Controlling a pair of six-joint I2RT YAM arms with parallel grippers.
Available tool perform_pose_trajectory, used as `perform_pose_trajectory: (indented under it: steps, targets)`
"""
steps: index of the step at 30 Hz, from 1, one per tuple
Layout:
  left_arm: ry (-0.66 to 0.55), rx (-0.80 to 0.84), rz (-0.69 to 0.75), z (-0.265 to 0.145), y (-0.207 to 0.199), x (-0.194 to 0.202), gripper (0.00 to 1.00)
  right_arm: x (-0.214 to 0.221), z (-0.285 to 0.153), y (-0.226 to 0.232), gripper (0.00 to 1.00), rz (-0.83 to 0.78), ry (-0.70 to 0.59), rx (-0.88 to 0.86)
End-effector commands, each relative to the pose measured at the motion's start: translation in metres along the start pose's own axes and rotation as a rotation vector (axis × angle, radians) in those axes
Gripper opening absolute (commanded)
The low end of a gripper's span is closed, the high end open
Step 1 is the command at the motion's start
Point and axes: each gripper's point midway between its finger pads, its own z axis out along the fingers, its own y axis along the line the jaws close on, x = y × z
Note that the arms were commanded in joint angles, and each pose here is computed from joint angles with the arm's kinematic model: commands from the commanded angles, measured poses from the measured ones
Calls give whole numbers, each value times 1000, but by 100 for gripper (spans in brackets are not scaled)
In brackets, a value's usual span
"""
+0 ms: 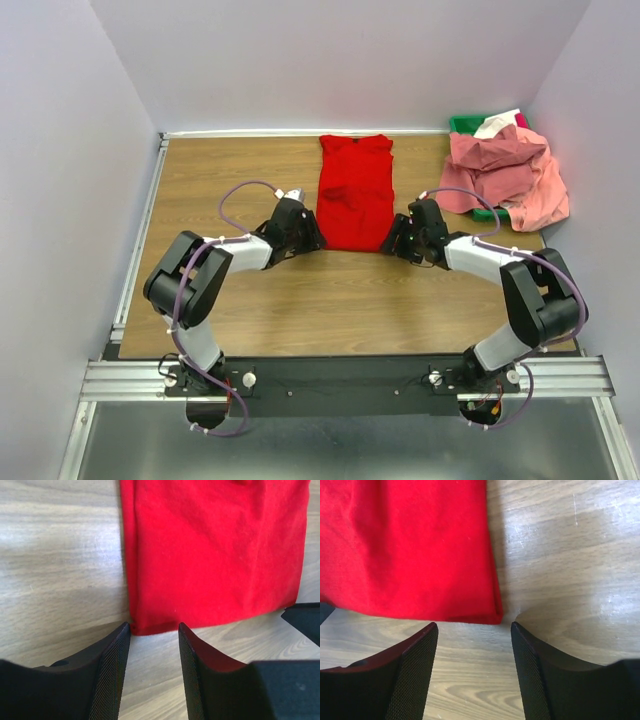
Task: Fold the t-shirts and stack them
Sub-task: Fold the tshirt
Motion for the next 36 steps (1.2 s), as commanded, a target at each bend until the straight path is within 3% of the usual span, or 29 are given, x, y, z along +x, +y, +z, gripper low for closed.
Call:
perform_pose_trajectory:
  steps: [1,4,8,10,19,22,30,32,36]
  targets:
    - [14,-95,-12,8,20,7,51,4,8,-6,65,21,19,32]
    - [15,-109,-12,9,23,7,41,-2,8,-10,58,23,-9,57]
    - [16,-110,-4,10,24,7,10,-5,12,-10,43,24,-13,67]
    - [21,-107,-1,10,23,7,1,-1,14,-12,37,27,-3,73]
    - [2,-94,8,-4,25,15,0,13,9,-16,0,23,30,58]
    - [-30,-92,16,-19,20,20,0,22,-10,-9,0,17,37,-8]
    - [13,-69,-8,-73,-2,92,0,102,-65,-25,1,47,160,-59]
    - [6,-92,-15,-86,4,103,0,107,-85,-20,1,52,171,-100]
    - [-21,22,-40,-122,-22,105,0,98,-127,-13,0,24,145,-120]
